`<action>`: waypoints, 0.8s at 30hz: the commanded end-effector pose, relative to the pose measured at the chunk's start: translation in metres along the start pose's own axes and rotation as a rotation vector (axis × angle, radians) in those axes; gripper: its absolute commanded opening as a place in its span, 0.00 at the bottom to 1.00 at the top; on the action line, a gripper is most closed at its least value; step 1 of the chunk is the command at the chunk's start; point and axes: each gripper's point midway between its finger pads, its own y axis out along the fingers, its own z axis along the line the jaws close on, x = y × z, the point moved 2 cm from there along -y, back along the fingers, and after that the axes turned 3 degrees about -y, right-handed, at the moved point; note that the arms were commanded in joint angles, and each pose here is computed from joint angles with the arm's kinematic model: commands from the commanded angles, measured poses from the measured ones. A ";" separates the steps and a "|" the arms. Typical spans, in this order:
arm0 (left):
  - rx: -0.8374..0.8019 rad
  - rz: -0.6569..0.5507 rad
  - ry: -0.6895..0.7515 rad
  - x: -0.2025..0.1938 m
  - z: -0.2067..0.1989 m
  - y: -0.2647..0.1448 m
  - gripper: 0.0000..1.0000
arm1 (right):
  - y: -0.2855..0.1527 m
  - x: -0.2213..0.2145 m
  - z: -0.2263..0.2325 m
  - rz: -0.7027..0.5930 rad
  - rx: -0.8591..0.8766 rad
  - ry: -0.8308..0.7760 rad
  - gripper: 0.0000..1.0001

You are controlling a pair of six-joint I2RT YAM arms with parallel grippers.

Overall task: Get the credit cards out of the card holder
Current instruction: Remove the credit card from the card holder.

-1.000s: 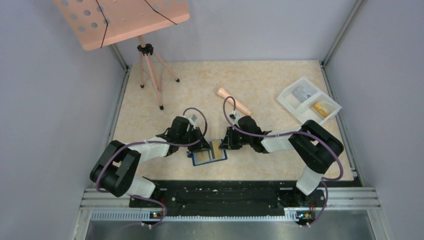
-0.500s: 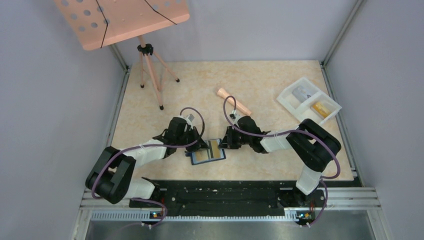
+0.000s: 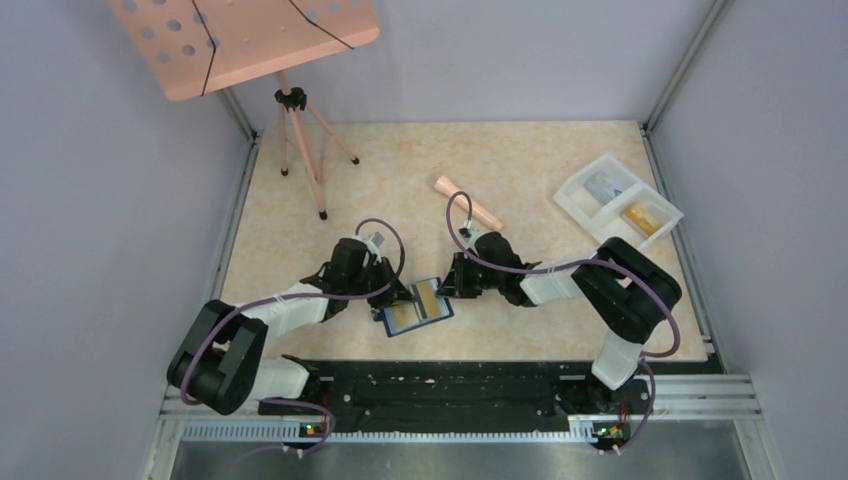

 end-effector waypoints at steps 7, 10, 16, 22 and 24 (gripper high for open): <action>-0.081 -0.020 0.042 0.005 -0.017 -0.009 0.10 | 0.001 -0.021 -0.028 0.049 -0.100 0.012 0.09; -0.067 -0.018 0.033 0.005 -0.013 -0.010 0.12 | 0.001 -0.020 -0.026 0.048 -0.093 0.009 0.09; -0.050 -0.030 0.029 0.004 -0.009 -0.014 0.19 | 0.001 -0.019 -0.026 0.048 -0.093 0.008 0.09; -0.037 -0.041 0.030 0.005 -0.008 -0.015 0.20 | 0.000 -0.019 -0.025 0.049 -0.091 0.008 0.08; -0.023 -0.046 0.025 0.006 -0.006 -0.015 0.21 | 0.000 -0.018 -0.024 0.046 -0.088 0.004 0.09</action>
